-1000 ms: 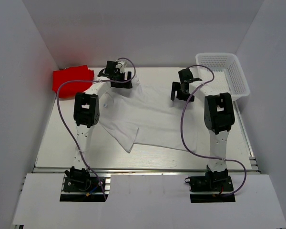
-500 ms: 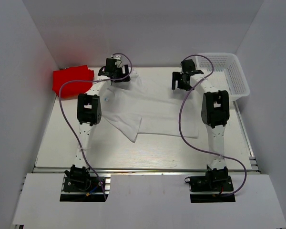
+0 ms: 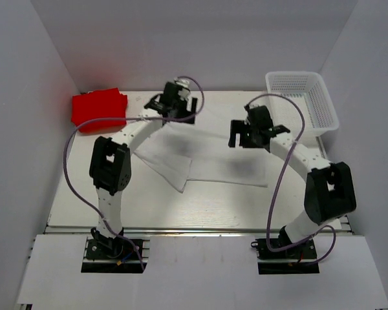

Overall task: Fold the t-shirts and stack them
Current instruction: Flatten out the tshirt, then grap the side of the flattened tshirt closest away from the robot with both arms, then fold the flattened tshirt in 1/3 of the way

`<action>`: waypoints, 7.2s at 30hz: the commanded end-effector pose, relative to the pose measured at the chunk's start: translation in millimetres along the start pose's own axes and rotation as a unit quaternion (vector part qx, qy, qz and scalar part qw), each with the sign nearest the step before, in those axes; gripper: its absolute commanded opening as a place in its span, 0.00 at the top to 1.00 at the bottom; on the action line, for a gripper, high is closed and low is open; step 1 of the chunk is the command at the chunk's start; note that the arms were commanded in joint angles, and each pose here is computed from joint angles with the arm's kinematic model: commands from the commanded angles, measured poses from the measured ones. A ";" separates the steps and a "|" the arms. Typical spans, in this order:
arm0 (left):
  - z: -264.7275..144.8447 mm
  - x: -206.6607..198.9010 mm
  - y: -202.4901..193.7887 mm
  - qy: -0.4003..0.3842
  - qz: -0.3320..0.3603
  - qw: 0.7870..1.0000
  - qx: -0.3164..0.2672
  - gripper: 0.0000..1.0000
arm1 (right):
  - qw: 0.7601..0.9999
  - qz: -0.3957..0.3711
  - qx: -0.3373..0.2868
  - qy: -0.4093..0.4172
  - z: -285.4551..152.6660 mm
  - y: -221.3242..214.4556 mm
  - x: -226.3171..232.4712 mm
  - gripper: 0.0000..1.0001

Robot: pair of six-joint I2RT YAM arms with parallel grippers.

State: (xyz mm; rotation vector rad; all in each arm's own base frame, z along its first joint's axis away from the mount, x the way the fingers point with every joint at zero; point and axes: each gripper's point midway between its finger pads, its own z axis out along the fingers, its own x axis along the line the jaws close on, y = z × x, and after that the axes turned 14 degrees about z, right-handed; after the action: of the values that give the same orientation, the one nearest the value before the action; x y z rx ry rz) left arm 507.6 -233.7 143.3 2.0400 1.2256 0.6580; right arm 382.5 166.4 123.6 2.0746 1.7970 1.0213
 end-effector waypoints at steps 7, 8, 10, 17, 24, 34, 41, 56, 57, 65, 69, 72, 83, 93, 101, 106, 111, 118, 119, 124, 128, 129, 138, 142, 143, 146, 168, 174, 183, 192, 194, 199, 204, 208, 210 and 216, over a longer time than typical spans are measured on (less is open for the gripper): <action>-37.8 -99.8 -115.9 -0.026 0.063 0.991 0.114 0.05 | 0.988 0.104 -0.036 -0.107 -51.5 -63.6 -77.4 0.10; -39.1 -101.1 -122.0 -0.019 0.063 0.990 0.122 0.08 | 0.986 0.105 -0.039 -0.120 -55.1 -68.3 -84.3 0.10; -42.4 -103.9 -132.1 0.002 0.068 0.989 0.134 0.09 | 0.984 0.107 -0.062 -0.126 -68.7 -67.4 -91.1 0.10; -38.0 -104.5 -148.8 0.055 0.062 0.984 0.156 0.32 | 0.987 0.104 -0.062 -0.110 -75.1 -77.9 -91.6 0.10; -31.4 -99.5 -153.2 0.075 0.060 0.983 0.157 0.81 | 0.988 0.101 -0.035 -0.115 -63.4 -89.3 -94.6 0.10; -97.2 -66.4 -141.3 0.141 -0.031 0.985 0.099 1.00 | 0.992 0.091 0.004 -0.082 -35.4 -97.4 -80.1 0.10; -163.5 -45.1 -223.7 0.170 -0.124 0.966 0.149 1.00 | 0.993 0.092 -0.001 -0.079 -36.4 -95.8 -80.3 0.10; -259.0 -25.1 -337.5 0.248 -0.228 0.894 0.295 0.84 | 0.992 0.090 0.006 -0.092 -31.8 -104.3 -88.1 0.10; -260.7 -24.4 -338.8 0.250 -0.226 0.893 0.299 0.45 | 0.991 0.090 0.005 -0.097 -31.8 -104.4 -90.2 0.10; -264.3 -24.4 -308.6 0.251 -0.223 0.897 0.288 0.00 | 0.992 0.091 -0.005 -0.091 -34.1 -94.3 -84.2 0.10; -219.4 -33.3 -231.4 0.166 -0.193 0.957 0.139 0.00 | 0.994 0.085 -0.017 -0.072 -33.1 -78.3 -72.4 0.10; -193.1 -43.3 -188.6 0.129 -0.148 0.977 0.081 0.00 | 0.994 0.082 -0.016 -0.069 -28.1 -67.4 -65.7 0.10; -61.4 -9.4 -150.6 0.154 -0.090 0.978 0.110 0.00 | 0.991 0.075 0.048 -0.102 26.3 -64.4 -66.5 0.10; 22.7 -6.8 -149.9 0.079 -0.103 0.981 0.142 0.00 | 0.971 0.067 0.090 -0.212 75.6 -55.8 -110.6 0.10; 53.3 3.6 -135.2 0.051 -0.113 0.982 0.144 0.00 | 0.976 0.057 0.079 -0.195 111.5 8.8 -102.1 0.10; 28.3 9.4 -109.0 0.052 -0.099 0.987 0.112 0.00 | 0.986 0.031 0.049 -0.156 80.1 32.2 -77.0 0.10; -45.7 3.0 -75.1 0.042 -0.097 0.994 0.036 0.00 | 0.992 0.049 -0.013 -0.119 22.5 43.9 -60.8 0.10; -111.6 -20.8 -167.1 0.014 -0.148 0.984 0.102 0.00 | 0.972 0.139 -0.044 -0.187 -25.3 -5.4 -106.4 0.10; -118.0 -22.5 -179.9 0.017 -0.162 0.980 0.116 0.00 | 0.968 0.143 -0.031 -0.204 -25.2 -23.2 -119.2 0.10; -155.6 -50.5 -257.7 -0.020 -0.184 0.965 0.188 0.00 | 0.953 0.189 -0.029 -0.236 -29.8 -41.9 -147.6 0.10; -163.6 -63.7 -286.5 -0.042 -0.198 0.959 0.196 0.00 | 0.958 0.209 -0.008 -0.198 -18.4 -47.2 -142.4 0.10; -164.1 -72.0 -286.5 -0.063 -0.198 0.959 0.195 0.00 | 0.956 0.216 -0.007 -0.198 -16.9 -48.9 -144.9 0.10; -155.2 -72.9 -320.5 -0.045 -0.194 0.949 0.245 0.49 | 0.951 0.245 0.010 -0.186 -7.4 -61.9 -153.3 0.11; -161.3 -74.1 -322.0 -0.048 -0.185 0.949 0.249 0.71 | 0.947 0.256 0.014 -0.192 -5.0 -70.5 -159.6 0.12; -161.3 -74.1 -321.9 -0.048 -0.185 0.949 0.249 0.74 | 0.949 0.258 0.002 -0.182 -0.4 -64.5 -158.6 0.16; -164.3 -75.5 -319.5 -0.054 -0.177 0.953 0.239 0.93 | 0.949 0.264 0.009 -0.172 8.1 -67.2 -158.1 0.18; -204.5 -91.2 -284.1 -0.121 -0.172 0.948 0.241 1.00 | 0.949 0.278 0.078 -0.125 -27.5 -125.7 -137.1 1.00; -202.4 -97.5 -254.1 -0.154 -0.163 0.956 0.189 1.00 | 0.958 0.262 0.072 -0.090 -33.7 -127.2 -128.0 1.00; -169.3 -79.7 -178.4 -0.128 -0.155 0.973 0.109 1.00 | 0.965 0.242 0.054 -0.083 -29.7 -88.8 -119.7 1.00; -131.9 -22.3 -103.8 0.000 -0.148 0.988 0.037 1.00 | 0.969 0.224 0.039 -0.098 -24.2 -53.1 -120.0 1.00; -128.4 -8.1 -90.0 0.020 -0.151 0.988 0.022 1.00 | 0.967 0.224 0.041 -0.112 -22.2 -48.8 -122.3 1.00; -123.6 17.1 -68.4 0.057 -0.143 0.988 -0.014 1.00 | 0.969 0.219 0.034 -0.109 -15.5 -25.9 -117.0 1.00; -111.4 29.2 -43.2 0.058 -0.116 0.990 -0.049 1.00 | 0.967 0.213 0.026 -0.136 -7.4 -13.1 -125.8 1.00; -97.7 37.8 -32.5 0.067 -0.101 0.991 -0.064 1.00 | 0.968 0.203 0.008 -0.148 -5.6 4.8 -129.4 1.00; -88.2 45.1 -38.8 0.079 -0.097 0.991 -0.051 1.00 | 0.969 0.199 0.000 -0.146 -3.7 13.7 -127.5 1.00; -75.8 60.8 -15.7 0.093 -0.081 0.990 -0.073 1.00 | 0.969 0.187 0.003 -0.160 8.1 30.7 -130.3 1.00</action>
State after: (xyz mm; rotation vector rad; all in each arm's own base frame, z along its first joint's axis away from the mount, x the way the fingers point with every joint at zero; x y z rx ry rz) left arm 445.1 -157.2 146.0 1.8539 1.4628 0.7379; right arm 397.5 45.3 81.4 2.5182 1.2812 0.7250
